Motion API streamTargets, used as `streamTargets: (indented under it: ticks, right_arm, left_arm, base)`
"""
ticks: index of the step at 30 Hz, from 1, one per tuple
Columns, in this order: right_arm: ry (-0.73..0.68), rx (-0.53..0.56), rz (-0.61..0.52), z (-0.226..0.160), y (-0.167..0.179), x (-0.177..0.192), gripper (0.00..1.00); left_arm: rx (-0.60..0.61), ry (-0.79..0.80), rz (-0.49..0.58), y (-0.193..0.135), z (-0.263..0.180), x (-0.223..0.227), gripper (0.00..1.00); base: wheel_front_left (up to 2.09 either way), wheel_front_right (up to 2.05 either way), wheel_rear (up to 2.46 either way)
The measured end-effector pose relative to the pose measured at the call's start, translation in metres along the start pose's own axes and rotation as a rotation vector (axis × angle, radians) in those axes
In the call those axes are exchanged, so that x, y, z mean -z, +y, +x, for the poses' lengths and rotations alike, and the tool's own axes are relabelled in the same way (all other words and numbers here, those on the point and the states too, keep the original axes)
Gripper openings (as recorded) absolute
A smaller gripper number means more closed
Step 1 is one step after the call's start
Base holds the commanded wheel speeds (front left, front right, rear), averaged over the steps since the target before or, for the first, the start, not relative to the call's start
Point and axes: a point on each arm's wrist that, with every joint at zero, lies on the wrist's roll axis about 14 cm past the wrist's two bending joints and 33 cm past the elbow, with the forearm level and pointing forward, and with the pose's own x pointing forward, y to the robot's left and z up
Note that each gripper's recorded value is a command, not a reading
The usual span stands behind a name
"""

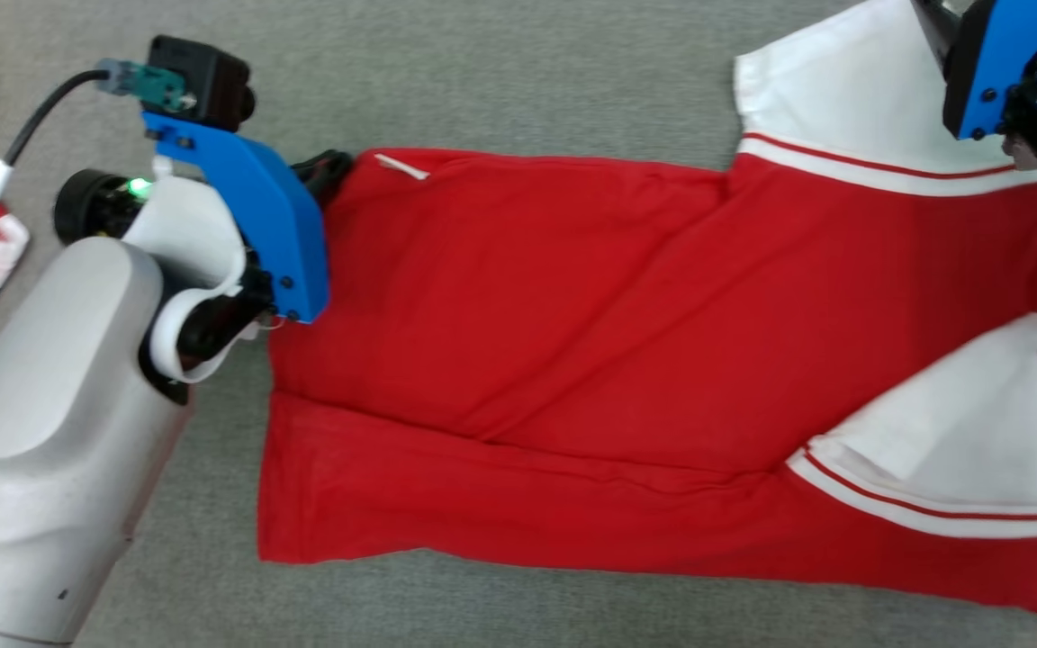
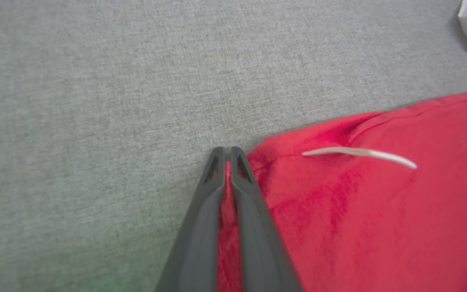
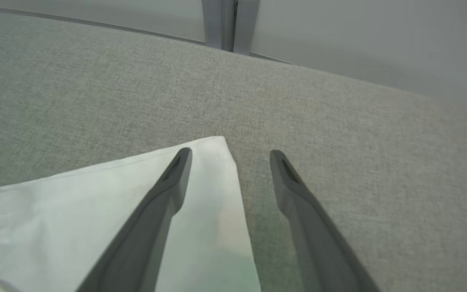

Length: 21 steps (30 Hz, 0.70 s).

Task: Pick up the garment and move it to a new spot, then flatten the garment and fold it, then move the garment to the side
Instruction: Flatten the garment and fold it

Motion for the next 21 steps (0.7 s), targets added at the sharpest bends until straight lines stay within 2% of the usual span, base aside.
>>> streamTargets:
  ticks: [4, 7, 8, 9, 10, 14, 21]
  right_arm:
    - [0.088, -0.022, -0.007, 0.019, 0.014, 0.021, 1.00]
    - [0.110, -0.024, -0.016, 0.024, 0.017, 0.023, 1.00]
    - [0.120, -0.025, -0.016, 0.025, 0.017, 0.025, 0.80]
    - [0.123, -0.025, -0.018, 0.026, 0.017, 0.024, 0.23]
    - [0.121, -0.027, -0.022, 0.026, 0.018, 0.023, 0.00]
    - [0.069, -0.028, -0.021, 0.024, 0.015, 0.015, 0.00]
    - [-0.149, -0.017, 0.013, -0.002, 0.000, -0.027, 0.00]
  left_arm:
    - [0.001, -0.021, -0.008, 0.001, -0.003, 0.003, 0.00]
    - [-0.004, -0.031, -0.019, 0.003, -0.005, 0.005, 0.00]
    - [-0.005, -0.032, -0.020, 0.004, -0.005, 0.006, 0.00]
    - [-0.007, -0.033, -0.023, 0.005, -0.005, 0.006, 0.00]
    - [-0.009, -0.037, -0.026, 0.005, -0.005, 0.006, 0.00]
    - [-0.023, -0.078, -0.025, 0.009, -0.004, 0.000, 0.00]
    - [-0.092, -0.210, -0.027, 0.024, -0.014, -0.020, 0.00]
  base:
    - [0.00, 0.00, 0.00]
    - [0.00, 0.00, 0.00]
    - [0.00, 0.00, 0.00]
    - [0.00, 0.00, 0.00]
    - [0.00, 0.00, 0.00]
    - [0.00, 0.00, 0.00]
    - [0.00, 0.00, 0.00]
